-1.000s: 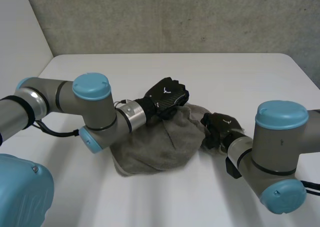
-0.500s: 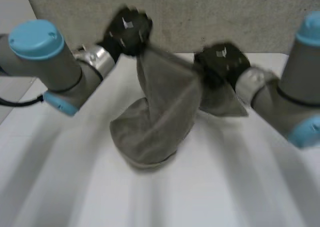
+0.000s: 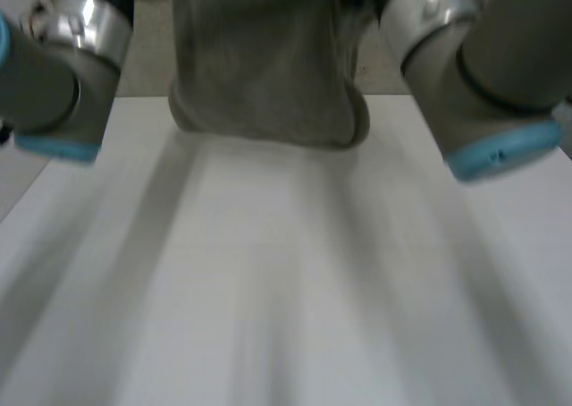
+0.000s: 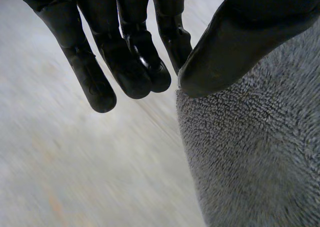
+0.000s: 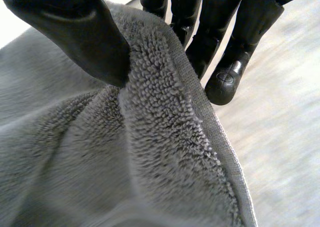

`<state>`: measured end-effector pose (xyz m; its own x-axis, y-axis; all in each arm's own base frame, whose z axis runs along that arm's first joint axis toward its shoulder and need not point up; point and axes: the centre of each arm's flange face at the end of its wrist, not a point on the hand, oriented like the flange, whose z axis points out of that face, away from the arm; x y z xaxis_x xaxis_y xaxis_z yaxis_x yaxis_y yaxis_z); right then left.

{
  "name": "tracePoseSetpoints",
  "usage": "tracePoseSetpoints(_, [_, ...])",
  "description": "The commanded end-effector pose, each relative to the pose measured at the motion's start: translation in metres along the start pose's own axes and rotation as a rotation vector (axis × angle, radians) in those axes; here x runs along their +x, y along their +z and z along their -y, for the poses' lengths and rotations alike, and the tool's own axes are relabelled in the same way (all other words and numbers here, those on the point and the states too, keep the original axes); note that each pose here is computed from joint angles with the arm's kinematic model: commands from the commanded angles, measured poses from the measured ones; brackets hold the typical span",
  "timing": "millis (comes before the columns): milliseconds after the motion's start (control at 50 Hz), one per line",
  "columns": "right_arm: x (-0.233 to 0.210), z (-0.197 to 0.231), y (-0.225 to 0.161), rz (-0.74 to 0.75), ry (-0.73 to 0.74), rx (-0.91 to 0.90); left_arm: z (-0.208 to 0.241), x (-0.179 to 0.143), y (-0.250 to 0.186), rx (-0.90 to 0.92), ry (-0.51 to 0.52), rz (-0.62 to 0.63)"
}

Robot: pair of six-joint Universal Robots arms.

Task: Fold the towel.

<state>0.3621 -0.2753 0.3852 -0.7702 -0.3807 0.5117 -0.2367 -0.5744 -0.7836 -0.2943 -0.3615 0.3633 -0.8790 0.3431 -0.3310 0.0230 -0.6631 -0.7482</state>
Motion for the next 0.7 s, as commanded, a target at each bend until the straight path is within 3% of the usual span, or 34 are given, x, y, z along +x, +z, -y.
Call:
tracePoseSetpoints(20, [-0.052,-0.077,-0.06,0.346,-0.082,-0.339,-0.064,0.033,-0.105,-0.346,-0.079,-0.176])
tracePoseSetpoints(100, [-0.073,-0.102,-0.097,0.446,-0.072,-0.421,-0.083,0.049,-0.16,-0.512,-0.137,-0.225])
tracePoseSetpoints(260, [-0.089,-0.123,-0.132,0.479,-0.058,-0.475,-0.091,0.066,-0.199,-0.626,-0.179,-0.263])
tracePoseSetpoints(700, [-0.088,-0.146,-0.157,0.401,-0.078,-0.488,-0.099,0.04,-0.174,-0.501,-0.11,-0.178])
